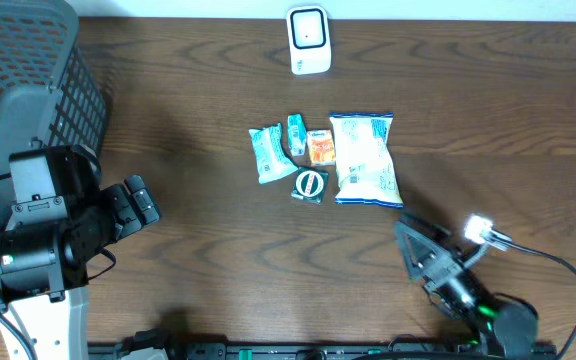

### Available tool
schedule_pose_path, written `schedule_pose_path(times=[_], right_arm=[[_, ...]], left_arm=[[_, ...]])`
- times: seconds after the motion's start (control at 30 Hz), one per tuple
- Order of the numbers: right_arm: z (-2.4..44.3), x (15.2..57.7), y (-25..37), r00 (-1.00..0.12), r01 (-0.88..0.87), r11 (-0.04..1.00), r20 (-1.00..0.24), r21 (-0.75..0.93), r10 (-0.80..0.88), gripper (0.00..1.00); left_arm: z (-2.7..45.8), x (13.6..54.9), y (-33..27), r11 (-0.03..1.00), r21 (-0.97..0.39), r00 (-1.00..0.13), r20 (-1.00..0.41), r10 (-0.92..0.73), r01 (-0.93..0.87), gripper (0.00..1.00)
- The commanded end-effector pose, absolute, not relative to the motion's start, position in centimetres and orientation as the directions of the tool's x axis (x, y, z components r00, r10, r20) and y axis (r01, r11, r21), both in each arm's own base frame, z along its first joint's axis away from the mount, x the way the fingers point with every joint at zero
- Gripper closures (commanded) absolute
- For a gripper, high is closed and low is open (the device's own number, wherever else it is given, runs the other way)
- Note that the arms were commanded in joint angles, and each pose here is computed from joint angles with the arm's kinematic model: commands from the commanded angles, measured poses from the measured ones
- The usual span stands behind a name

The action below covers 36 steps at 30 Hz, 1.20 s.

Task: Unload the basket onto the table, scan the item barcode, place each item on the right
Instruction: 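Raise the right arm from rest and swing it toward the items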

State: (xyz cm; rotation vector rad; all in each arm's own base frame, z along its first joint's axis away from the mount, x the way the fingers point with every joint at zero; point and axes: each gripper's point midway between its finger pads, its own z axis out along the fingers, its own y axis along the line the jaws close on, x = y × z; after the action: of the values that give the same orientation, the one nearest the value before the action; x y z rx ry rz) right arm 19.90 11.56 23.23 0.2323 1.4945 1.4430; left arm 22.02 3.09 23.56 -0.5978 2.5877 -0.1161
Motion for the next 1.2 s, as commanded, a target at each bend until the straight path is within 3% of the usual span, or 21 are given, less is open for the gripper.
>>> schedule_pose_path(times=[0.0, 0.1, 0.23, 0.43, 0.6, 0.77, 0.97, 1.17], right_arm=[[27.0, 18.3, 11.6, -0.421, -0.604, 0.206, -0.528, 0.77, 0.738, 0.01], [30.4, 17.4, 10.2, -0.277, -0.699, 0.215, -0.535, 0.682, 0.798, 0.01], [32.6, 17.4, 8.5, -0.17, -0.712, 0.247, -0.503, 0.657, 0.848, 0.01], [36.6, 16.7, 7.2, 0.091, -0.709, 0.489, -0.622, 0.508, 0.778, 0.01], [38.6, 17.9, 7.0, 0.186, -0.588, 0.705, -0.781, 0.397, 0.596, 0.01], [39.7, 21.2, 7.2, 0.141, -0.472, 0.834, -0.91, 0.285, 0.391, 0.01], [39.8, 25.7, 8.5, -0.073, -0.443, 0.868, -0.974, 0.224, 0.214, 0.01], [39.1, 29.2, 8.9, -0.306, -0.4, 0.888, -0.946, 0.227, 0.104, 0.01]], left_arm=[[23.3, 21.9, 3.5, 0.894, -0.173, -0.786, -0.428, -0.446, -0.414, 0.02], [23.3, 21.9, 3.5, 0.894, -0.173, -0.786, -0.428, -0.446, -0.413, 0.02], [23.3, 21.9, 3.5, 0.894, -0.173, -0.786, -0.428, -0.446, -0.414, 0.02], [23.3, 21.9, 3.5, 0.894, -0.172, -0.786, -0.428, -0.446, -0.414, 0.02], [23.3, 21.9, 3.5, 0.894, -0.173, -0.786, -0.428, -0.446, -0.414, 0.03], [23.3, 21.9, 3.5, 0.894, -0.173, -0.786, -0.428, -0.446, -0.414, 0.02], [23.3, 21.9, 3.5, 0.894, -0.173, -0.786, -0.428, -0.446, -0.414, 0.02], [23.3, 21.9, 3.5, 0.894, -0.173, -0.786, -0.428, -0.446, -0.414, 0.02]])
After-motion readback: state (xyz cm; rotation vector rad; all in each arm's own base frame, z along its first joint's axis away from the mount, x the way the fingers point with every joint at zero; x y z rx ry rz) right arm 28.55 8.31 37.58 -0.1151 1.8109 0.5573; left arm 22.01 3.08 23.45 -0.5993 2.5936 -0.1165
